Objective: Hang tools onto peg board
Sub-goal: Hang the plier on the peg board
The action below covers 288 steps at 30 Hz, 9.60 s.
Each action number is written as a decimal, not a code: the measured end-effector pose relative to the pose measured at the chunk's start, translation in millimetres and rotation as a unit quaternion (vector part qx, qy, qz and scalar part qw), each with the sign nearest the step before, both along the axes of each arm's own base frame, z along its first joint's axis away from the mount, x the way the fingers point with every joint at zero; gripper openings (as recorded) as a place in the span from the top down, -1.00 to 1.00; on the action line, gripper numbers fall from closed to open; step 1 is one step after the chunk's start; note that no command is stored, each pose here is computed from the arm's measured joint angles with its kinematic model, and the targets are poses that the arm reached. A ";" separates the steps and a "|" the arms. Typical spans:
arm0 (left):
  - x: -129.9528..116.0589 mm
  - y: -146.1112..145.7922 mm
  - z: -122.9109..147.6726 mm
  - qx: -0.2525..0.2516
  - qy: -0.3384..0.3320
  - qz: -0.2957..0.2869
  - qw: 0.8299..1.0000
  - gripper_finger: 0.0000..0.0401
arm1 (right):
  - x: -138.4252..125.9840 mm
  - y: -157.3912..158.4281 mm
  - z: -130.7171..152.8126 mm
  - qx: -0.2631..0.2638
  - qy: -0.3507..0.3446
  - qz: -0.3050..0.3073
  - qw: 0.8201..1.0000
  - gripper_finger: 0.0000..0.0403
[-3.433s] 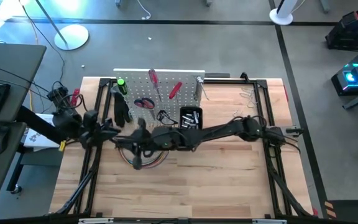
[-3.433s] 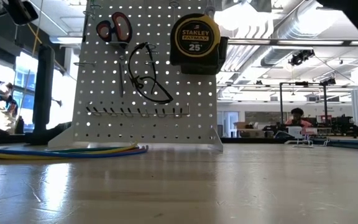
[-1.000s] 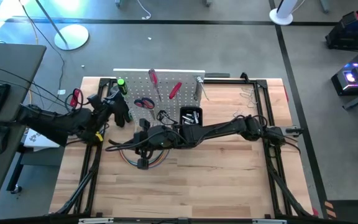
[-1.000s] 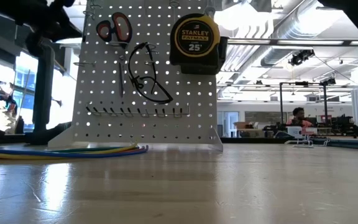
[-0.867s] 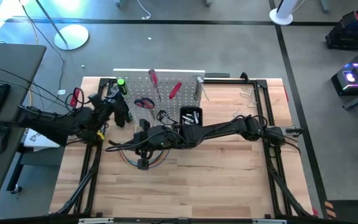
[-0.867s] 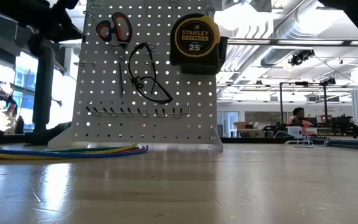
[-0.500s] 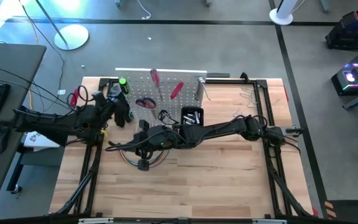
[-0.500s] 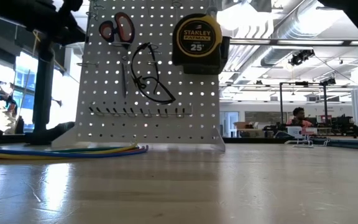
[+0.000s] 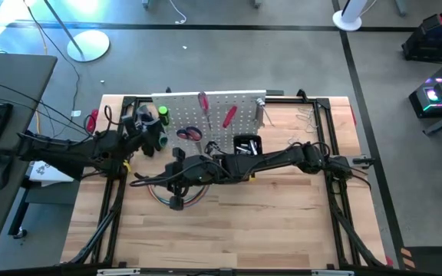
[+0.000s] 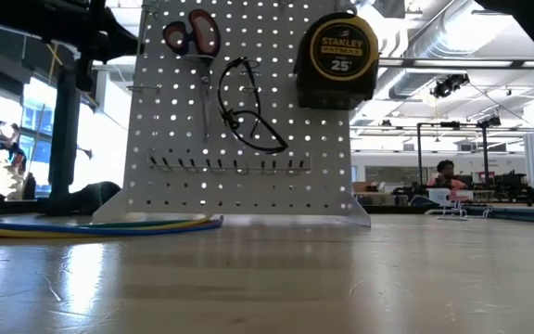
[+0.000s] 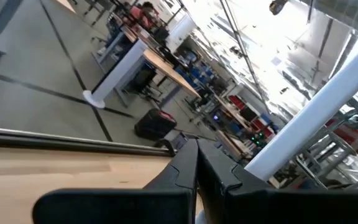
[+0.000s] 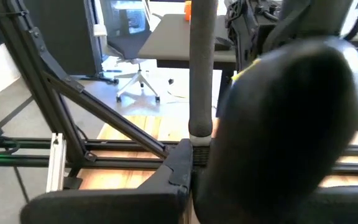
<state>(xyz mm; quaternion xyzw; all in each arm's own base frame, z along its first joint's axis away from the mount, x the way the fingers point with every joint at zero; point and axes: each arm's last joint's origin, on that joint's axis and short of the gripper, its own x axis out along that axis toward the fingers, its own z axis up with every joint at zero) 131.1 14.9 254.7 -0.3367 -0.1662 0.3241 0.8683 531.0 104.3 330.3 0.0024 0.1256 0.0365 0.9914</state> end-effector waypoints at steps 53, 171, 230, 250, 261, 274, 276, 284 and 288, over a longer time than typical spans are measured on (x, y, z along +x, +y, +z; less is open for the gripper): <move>15.3 -68.9 -11.8 -0.096 -0.030 -0.207 0.973 1.00 | -110.1 34.2 -16.3 0.099 -0.044 -0.051 0.993 0.88; -42.4 -76.1 -4.9 -0.086 -0.013 -0.232 0.969 1.00 | -94.3 5.4 -58.8 -0.236 -0.072 0.141 0.959 0.88; -35.9 -91.2 -8.4 -0.093 -0.013 -0.220 0.971 1.00 | -79.1 8.4 -68.0 -0.298 -0.071 0.061 0.950 0.88; -33.4 -94.6 -8.6 -0.090 -0.011 -0.226 0.970 1.00 | -83.1 11.1 -57.4 -0.282 -0.087 0.050 0.954 0.88; -33.2 -94.9 -8.9 -0.089 -0.010 -0.227 0.970 1.00 | -84.6 12.4 -63.6 -0.277 -0.053 0.043 0.959 0.88; -32.8 -95.4 -9.3 -0.087 -0.008 -0.227 0.970 1.00 | -86.9 14.8 -62.2 -0.296 -0.046 0.038 0.953 0.87; -32.6 -95.7 -9.5 -0.087 -0.008 -0.227 0.970 1.00 | -89.1 13.7 -57.7 -0.296 -0.045 0.030 0.954 0.88; -32.3 -96.0 -9.8 -0.086 -0.007 -0.226 0.970 1.00 | -90.5 10.1 -54.1 -0.265 -0.044 0.041 0.962 0.88; -32.3 -96.0 -9.8 -0.086 -0.007 -0.226 0.970 1.00 | -90.5 11.4 -53.9 -0.260 -0.050 0.061 0.962 0.88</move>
